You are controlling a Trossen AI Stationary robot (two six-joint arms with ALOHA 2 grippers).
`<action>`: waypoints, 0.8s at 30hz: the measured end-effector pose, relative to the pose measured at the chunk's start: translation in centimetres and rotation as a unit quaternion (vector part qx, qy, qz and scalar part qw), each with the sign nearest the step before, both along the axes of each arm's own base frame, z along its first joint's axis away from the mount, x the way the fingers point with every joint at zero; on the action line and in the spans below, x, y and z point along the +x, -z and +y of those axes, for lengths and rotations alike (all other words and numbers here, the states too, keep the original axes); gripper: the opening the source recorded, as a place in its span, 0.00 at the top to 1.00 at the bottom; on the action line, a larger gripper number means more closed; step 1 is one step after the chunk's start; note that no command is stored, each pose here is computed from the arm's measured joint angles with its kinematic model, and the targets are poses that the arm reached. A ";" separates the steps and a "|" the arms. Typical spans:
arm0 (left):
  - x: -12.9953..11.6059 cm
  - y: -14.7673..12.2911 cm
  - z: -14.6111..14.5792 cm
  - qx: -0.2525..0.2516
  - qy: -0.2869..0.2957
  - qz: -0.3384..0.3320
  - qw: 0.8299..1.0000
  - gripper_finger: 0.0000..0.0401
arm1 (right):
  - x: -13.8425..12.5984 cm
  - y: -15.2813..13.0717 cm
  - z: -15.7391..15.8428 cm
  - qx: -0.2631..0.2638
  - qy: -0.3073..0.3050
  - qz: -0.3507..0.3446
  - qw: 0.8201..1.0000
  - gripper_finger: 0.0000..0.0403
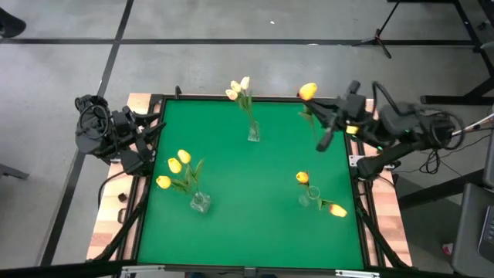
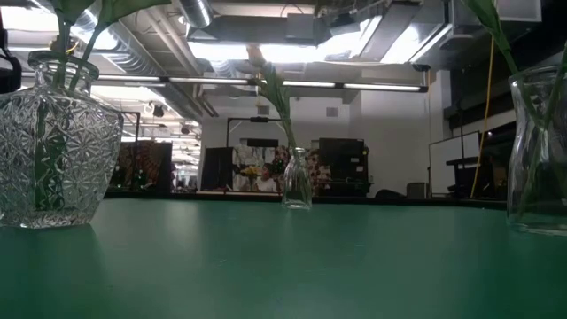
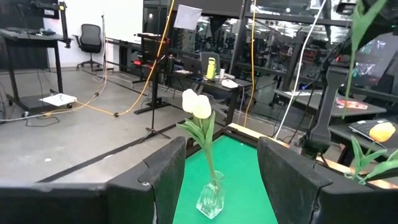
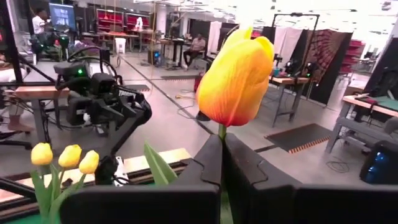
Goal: Sort flowers into vase by color
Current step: Put the red-yellow tulip into the bottom right transparent vase
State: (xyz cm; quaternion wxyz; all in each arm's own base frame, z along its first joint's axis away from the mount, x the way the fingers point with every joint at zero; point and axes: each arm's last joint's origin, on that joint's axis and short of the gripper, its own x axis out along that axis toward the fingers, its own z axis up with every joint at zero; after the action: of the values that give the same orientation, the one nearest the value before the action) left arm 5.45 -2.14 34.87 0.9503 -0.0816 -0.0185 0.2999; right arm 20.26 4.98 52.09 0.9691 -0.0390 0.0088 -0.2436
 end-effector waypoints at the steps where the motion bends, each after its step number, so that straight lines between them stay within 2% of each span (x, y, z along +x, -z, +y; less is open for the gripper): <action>1: 0.0 0.0 0.0 -0.001 0.000 -0.001 1.000 0.51 | -0.3 0.0 0.4 -0.001 0.002 0.002 1.000 0.99; 7: 0.0 0.0 0.0 -0.003 0.000 -0.002 1.000 0.51 | -2.2 0.3 2.9 -0.006 0.040 0.018 0.999 0.99; 13: 0.0 0.0 0.0 -0.004 0.000 -0.003 1.000 0.51 | -3.8 0.5 5.3 0.001 0.038 0.012 0.999 0.99; 19: 0.0 0.0 0.0 -0.010 0.000 -0.007 1.000 0.51 | -4.3 2.7 7.2 0.003 0.085 0.011 0.996 0.99; 24: 0.0 0.0 0.0 -0.012 0.000 -0.008 1.000 0.51 | -5.2 4.8 8.2 0.008 0.084 0.004 0.996 0.99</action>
State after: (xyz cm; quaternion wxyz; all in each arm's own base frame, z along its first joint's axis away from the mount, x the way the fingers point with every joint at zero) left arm 5.44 -2.13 34.85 0.9490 -0.0954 -0.0228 0.2998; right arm 15.07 13.22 47.29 0.9453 -0.0314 0.0182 -0.3242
